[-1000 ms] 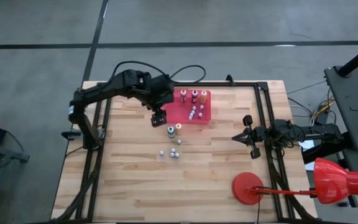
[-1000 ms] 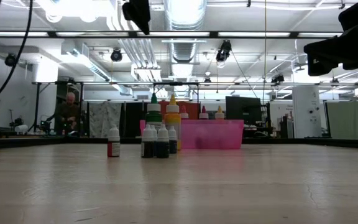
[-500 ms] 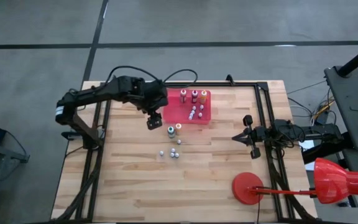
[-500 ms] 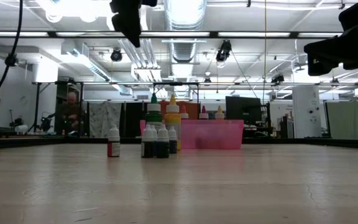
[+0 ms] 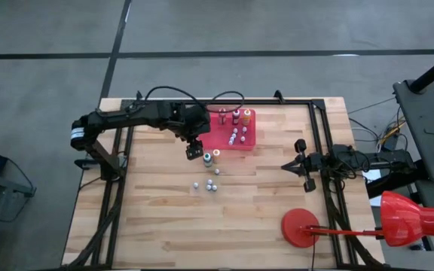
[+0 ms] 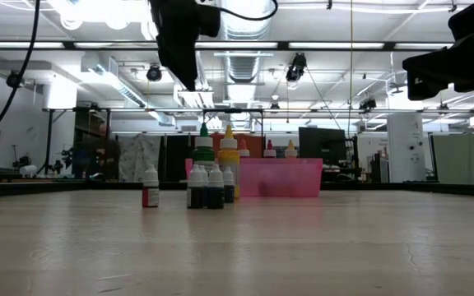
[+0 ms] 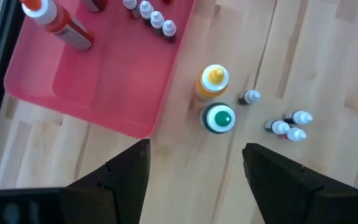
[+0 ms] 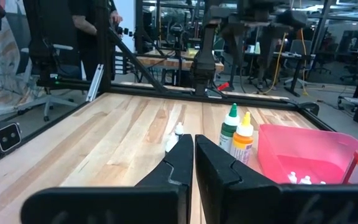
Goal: Pick & Place food coloring
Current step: Put the large green food coloring bottle into the pink bin
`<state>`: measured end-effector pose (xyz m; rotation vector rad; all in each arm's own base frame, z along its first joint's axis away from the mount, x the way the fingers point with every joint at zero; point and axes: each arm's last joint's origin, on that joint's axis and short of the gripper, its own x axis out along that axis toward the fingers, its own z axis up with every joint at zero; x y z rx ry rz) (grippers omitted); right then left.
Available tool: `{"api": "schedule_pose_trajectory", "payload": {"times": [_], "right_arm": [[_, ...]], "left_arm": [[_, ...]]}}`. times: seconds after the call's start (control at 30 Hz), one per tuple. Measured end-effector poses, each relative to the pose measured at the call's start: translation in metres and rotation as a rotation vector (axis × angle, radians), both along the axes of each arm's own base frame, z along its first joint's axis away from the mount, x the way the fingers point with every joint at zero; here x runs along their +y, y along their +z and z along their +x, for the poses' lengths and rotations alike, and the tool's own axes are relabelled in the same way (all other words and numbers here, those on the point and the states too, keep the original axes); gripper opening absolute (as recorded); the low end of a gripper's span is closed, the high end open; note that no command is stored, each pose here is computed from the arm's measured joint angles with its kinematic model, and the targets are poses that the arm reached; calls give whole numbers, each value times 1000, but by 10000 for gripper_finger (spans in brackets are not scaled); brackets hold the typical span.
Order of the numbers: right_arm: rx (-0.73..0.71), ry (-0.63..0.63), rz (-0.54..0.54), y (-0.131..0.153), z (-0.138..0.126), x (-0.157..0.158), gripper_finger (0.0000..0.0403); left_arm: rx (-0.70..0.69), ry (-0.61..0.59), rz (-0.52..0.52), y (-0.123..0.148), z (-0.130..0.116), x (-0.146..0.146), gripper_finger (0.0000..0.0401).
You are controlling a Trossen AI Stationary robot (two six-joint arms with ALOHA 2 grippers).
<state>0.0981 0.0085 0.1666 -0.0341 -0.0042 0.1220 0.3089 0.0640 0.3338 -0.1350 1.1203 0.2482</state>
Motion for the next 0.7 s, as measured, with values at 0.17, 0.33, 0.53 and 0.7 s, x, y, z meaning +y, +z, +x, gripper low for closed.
{"api": "schedule_pose_trajectory", "payload": {"times": [0.17,0.33,0.53,0.7], "right_arm": [[0,0,0,0,0,0,8],[0,0,0,0,0,0,8],[0,-1,0,0,0,0,8],[0,0,0,0,0,0,8]], "left_arm": [[-4,-5,-8,-14,3,0,227],[2,-21,-26,-29,4,-3,227],[-10,-68,-76,-37,9,-11,227],[-7,-103,-99,-41,13,-16,227]]}}
